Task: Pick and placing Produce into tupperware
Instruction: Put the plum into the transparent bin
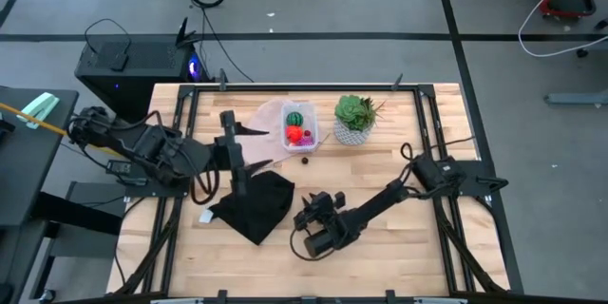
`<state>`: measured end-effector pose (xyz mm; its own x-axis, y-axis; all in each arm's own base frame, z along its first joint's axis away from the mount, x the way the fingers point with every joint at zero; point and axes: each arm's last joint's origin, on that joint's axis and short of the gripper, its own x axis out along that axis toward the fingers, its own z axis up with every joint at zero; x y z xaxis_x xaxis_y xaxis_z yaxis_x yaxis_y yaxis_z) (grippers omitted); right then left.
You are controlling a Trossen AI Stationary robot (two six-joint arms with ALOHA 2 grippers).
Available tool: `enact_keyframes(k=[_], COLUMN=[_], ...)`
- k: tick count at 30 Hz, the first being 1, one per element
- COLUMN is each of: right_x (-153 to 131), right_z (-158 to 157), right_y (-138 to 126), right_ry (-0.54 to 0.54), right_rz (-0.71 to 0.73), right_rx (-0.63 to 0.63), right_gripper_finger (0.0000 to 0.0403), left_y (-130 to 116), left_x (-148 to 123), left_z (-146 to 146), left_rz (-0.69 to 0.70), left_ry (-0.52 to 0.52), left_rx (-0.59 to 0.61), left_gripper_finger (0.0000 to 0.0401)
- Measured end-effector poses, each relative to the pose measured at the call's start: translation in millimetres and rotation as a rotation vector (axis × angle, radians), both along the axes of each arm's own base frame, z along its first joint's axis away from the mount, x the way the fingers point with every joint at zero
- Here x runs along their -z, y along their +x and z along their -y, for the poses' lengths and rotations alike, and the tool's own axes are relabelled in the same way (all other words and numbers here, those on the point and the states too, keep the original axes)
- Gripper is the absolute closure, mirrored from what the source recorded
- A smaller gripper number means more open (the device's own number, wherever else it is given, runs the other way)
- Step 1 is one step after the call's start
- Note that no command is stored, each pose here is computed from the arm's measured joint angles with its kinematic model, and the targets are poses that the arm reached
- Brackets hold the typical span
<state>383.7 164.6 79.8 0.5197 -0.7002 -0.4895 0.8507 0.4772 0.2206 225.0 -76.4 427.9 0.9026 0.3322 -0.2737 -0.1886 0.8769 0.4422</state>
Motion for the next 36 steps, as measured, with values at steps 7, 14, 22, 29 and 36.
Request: enact_keyframes(k=[7,14,22,29,36], right_x=[-3.6,-3.2,-0.2,1.1,1.7], right_z=[19.1,29.6,45.0,67.9,86.2], right_y=[9.0,12.8,15.2,21.7,26.0], right_ry=[-0.069,-0.07,-0.087,-0.038,-0.005], right_rz=[-0.073,-0.076,-0.116,-0.135,-0.151], right_rx=[-0.012,0.012,0.043,0.085,0.114], right_gripper_finger=[0.0245,0.0203,0.0177,0.0183,0.0181], left_y=[-9.4,-15.7,-14.0,-11.7,-10.9], left_x=[-3.1,-5.6,-5.0,-4.9,-4.9], left_z=[-10.7,-13.6,-19.4,-29.3,-32.8], left_rz=[-0.013,-0.008,0.009,0.036,0.038], left_ry=[0.005,-0.014,-0.069,-0.129,-0.133], left_rx=[-0.028,-0.02,-0.065,-0.132,-0.149], left_gripper_finger=[0.0099,0.0099,0.0099,0.0099,0.0099])
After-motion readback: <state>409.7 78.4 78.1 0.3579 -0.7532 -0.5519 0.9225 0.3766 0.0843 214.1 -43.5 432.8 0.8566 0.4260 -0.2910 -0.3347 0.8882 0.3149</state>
